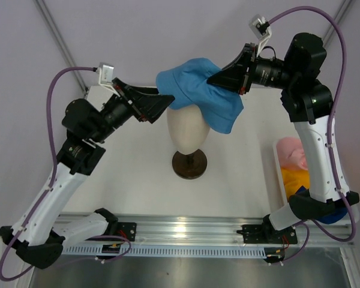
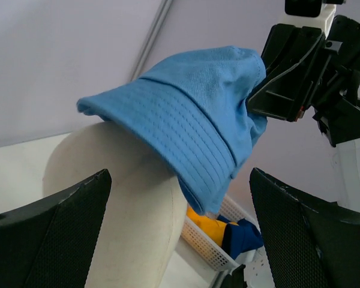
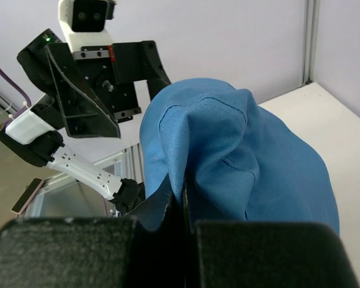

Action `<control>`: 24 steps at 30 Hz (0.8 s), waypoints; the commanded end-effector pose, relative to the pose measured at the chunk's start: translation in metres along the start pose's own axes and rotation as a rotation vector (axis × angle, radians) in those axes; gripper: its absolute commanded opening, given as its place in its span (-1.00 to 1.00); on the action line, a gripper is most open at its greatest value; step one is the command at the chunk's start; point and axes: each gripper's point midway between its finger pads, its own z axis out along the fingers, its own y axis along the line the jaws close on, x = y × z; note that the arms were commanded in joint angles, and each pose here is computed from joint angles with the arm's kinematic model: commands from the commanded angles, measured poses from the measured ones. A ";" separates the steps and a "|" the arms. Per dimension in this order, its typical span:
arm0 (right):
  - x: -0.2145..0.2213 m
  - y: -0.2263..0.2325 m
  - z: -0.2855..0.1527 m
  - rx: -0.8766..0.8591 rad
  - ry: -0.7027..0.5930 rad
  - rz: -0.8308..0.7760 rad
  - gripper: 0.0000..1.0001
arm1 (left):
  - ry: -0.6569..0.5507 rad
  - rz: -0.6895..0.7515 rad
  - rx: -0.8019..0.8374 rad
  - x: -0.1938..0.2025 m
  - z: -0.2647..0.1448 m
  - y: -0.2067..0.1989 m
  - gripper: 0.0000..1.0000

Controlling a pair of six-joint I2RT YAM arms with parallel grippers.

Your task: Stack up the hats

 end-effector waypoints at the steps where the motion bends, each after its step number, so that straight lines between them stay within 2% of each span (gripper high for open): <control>1: 0.001 0.007 0.005 -0.048 0.000 -0.014 -0.98 | -0.044 -0.006 0.128 -0.020 0.010 -0.027 0.99; 8: 0.005 0.007 0.011 -0.057 0.011 -0.025 -0.89 | -0.032 -0.051 0.075 -0.021 0.030 -0.014 0.96; 10: 0.006 0.000 0.013 -0.034 0.012 -0.022 -0.87 | -0.052 -0.076 0.079 -0.022 0.032 -0.013 0.22; 11: 0.006 -0.002 0.013 -0.023 0.011 -0.024 -0.77 | -0.072 -0.090 0.070 -0.025 0.031 -0.012 -0.22; 12: 0.006 -0.006 0.014 -0.006 0.010 -0.027 -0.71 | -0.117 -0.129 0.071 -0.035 0.026 -0.016 -0.97; 13: 0.008 -0.012 0.016 0.005 0.014 -0.020 -0.69 | -0.146 -0.163 -0.001 -0.029 0.026 0.003 -0.99; 15: 0.008 -0.018 0.017 0.030 0.011 -0.016 -0.64 | -0.201 -0.199 -0.044 -0.036 0.017 0.008 -0.99; 16: 0.011 -0.026 0.020 0.041 0.019 -0.001 -0.62 | -0.221 -0.221 -0.130 -0.035 0.013 0.024 -0.99; 19: 0.014 -0.037 0.024 0.076 0.024 0.016 -0.22 | -0.231 -0.272 -0.265 -0.026 0.000 0.048 -0.99; 20: 0.015 -0.041 0.024 0.087 0.024 0.020 0.06 | -0.228 -0.290 -0.286 -0.020 -0.003 0.054 -0.99; 22: 0.016 -0.047 0.023 0.110 0.025 0.017 0.43 | -0.243 -0.351 -0.295 -0.017 -0.010 0.055 -0.99; 23: 0.015 -0.050 0.022 0.122 0.021 0.015 0.83 | -0.234 -0.376 -0.330 -0.006 -0.013 0.065 -0.99; 24: 0.013 -0.052 0.019 0.142 0.015 0.013 0.95 | -0.243 -0.438 -0.341 -0.005 -0.015 0.065 -0.99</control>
